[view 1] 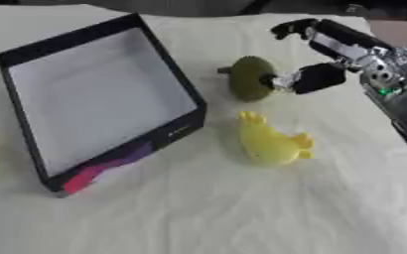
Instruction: Pick up objects on the table and place them in the box.
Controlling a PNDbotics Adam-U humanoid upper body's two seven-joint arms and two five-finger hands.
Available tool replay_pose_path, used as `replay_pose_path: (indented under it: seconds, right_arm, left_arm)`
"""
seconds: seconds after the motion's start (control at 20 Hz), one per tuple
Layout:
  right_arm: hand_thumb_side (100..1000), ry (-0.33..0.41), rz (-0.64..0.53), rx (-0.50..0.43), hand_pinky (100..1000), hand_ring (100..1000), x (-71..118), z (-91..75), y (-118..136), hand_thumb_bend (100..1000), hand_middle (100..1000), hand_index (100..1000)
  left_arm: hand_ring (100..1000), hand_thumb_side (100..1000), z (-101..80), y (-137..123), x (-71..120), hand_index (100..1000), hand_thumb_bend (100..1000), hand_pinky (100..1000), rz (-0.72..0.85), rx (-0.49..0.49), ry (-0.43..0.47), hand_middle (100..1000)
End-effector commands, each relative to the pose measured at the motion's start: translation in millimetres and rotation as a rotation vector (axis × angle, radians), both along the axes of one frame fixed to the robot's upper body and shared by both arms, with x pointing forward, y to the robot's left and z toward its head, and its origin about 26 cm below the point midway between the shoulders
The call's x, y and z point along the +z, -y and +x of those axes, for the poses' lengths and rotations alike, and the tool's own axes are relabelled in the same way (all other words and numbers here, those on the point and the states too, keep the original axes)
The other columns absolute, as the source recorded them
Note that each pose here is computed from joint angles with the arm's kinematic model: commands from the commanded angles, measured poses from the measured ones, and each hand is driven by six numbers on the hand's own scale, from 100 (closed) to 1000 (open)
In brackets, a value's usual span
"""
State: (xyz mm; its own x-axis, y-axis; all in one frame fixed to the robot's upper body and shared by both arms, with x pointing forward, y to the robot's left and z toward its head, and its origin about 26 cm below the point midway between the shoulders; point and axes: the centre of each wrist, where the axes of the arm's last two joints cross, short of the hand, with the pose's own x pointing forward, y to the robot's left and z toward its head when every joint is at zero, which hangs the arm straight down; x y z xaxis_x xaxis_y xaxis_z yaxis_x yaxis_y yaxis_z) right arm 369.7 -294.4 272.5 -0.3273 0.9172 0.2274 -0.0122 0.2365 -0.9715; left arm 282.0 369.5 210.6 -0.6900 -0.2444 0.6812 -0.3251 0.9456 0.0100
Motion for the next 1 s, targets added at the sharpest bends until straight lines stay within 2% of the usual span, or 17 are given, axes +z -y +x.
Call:
replay_pose_path:
  seconds: [0.05, 0.35, 1.0]
  right_arm:
    - [519, 0.018, -0.017, -0.018, 952, 987, 7.2, 3.4, 6, 457, 857, 937]
    - [485, -0.034, -0.008, -0.019, 953, 991, -3.0, 14.0, 8, 457, 863, 942]
    - [498, -0.073, -0.006, -0.016, 953, 991, -9.0, 26.2, 10, 456, 868, 944]
  left_arm:
    - [735, 758, -1.3, 0, 9.5, 786, 100, 828, 0.033, -0.005, 0.02, 745]
    - [734, 758, -0.4, 2, 10.8, 787, 100, 828, 0.035, -0.014, 0.023, 745]
    - [731, 761, 1.4, 6, 13.0, 787, 100, 829, 0.04, -0.031, 0.026, 745]
